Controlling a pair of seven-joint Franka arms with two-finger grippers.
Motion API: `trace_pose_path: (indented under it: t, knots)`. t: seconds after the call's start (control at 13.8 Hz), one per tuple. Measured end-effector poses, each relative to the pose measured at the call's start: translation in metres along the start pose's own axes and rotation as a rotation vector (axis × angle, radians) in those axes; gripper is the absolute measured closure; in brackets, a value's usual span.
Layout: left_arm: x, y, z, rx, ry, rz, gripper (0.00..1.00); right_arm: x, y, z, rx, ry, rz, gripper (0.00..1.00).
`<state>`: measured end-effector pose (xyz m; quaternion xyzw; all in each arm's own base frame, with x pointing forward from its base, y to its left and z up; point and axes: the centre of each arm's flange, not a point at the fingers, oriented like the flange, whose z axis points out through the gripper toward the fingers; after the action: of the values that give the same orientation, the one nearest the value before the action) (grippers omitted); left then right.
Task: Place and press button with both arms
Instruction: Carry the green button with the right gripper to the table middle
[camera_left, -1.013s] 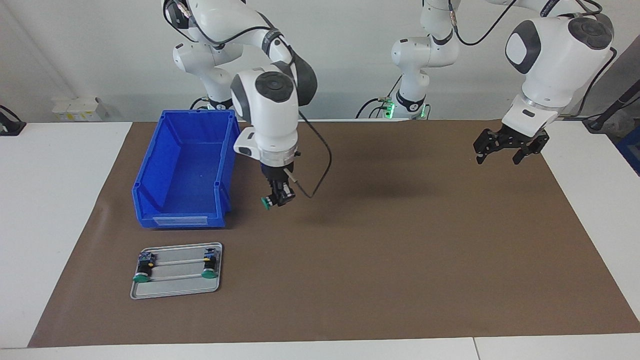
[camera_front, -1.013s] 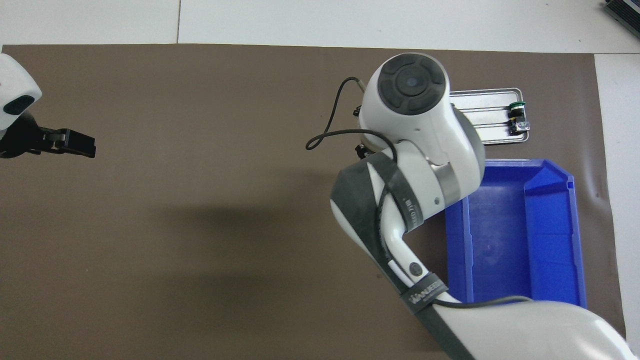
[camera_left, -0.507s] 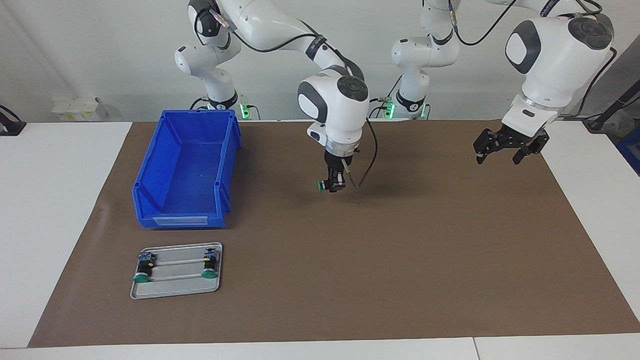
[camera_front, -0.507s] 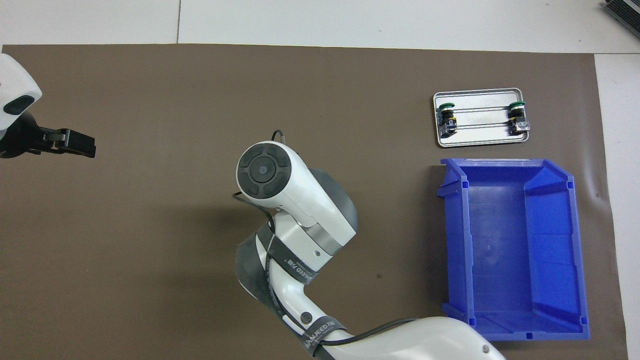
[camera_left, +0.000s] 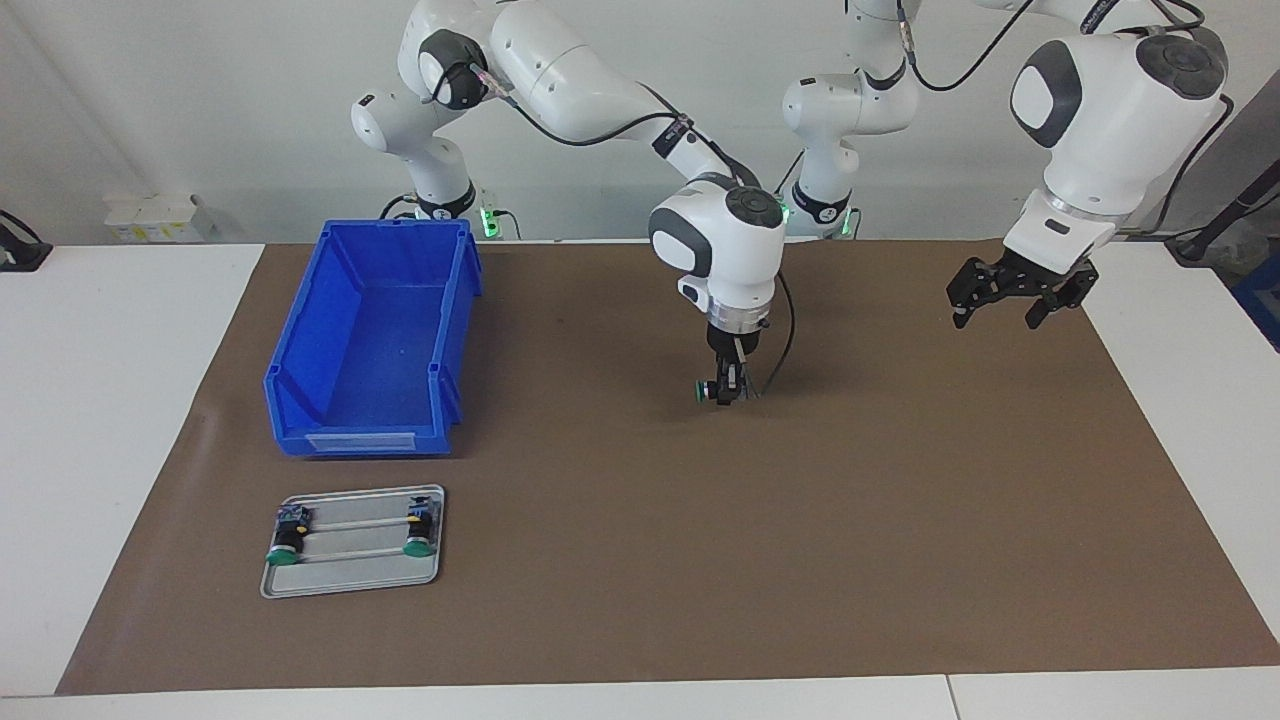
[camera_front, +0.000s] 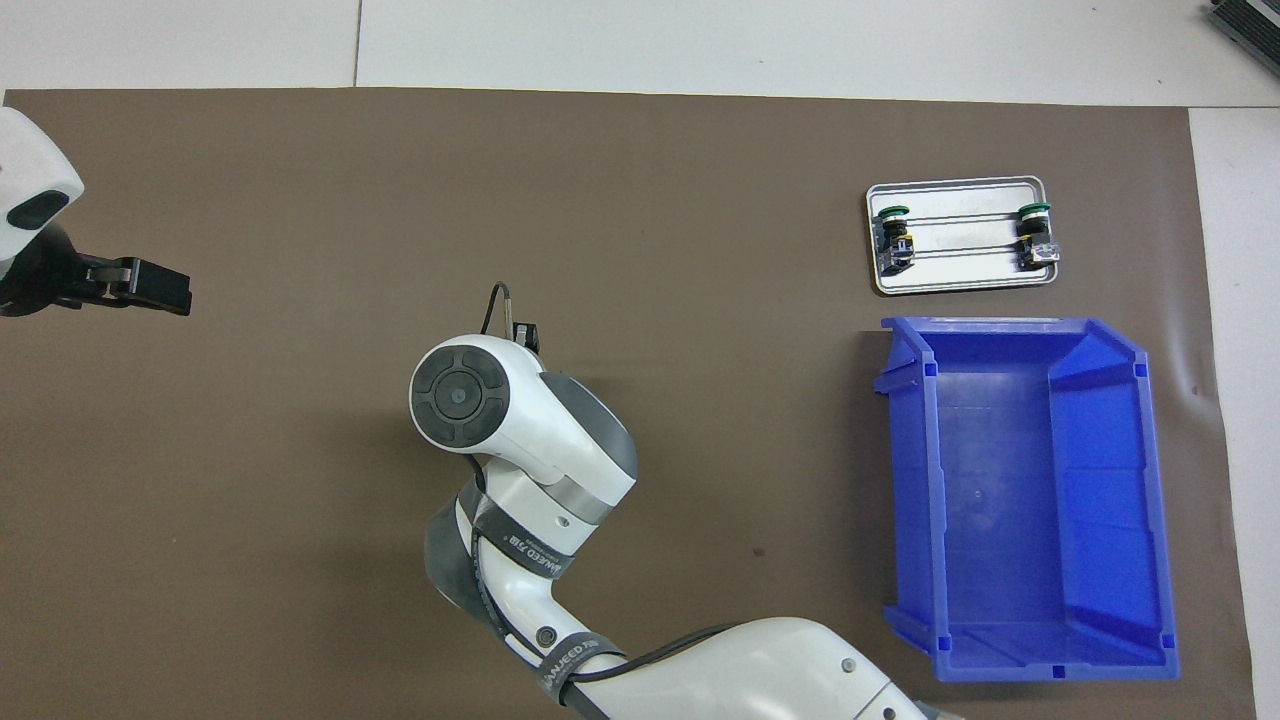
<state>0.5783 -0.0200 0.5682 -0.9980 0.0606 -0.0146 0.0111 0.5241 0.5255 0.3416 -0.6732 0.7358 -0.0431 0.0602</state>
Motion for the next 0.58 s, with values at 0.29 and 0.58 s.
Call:
trace_pose_path:
  t: [0.29, 0.58]
  knots:
    - [0.000, 0.000, 0.000, 0.000, 0.000, 0.000, 0.00, -0.015, 0.024, 0.021, 0.005, 0.000, -0.046, 0.67]
    - [0.000, 0.000, 0.000, 0.000, 0.000, 0.000, 0.00, -0.024, 0.037, 0.030, 0.020, 0.001, -0.078, 0.63]
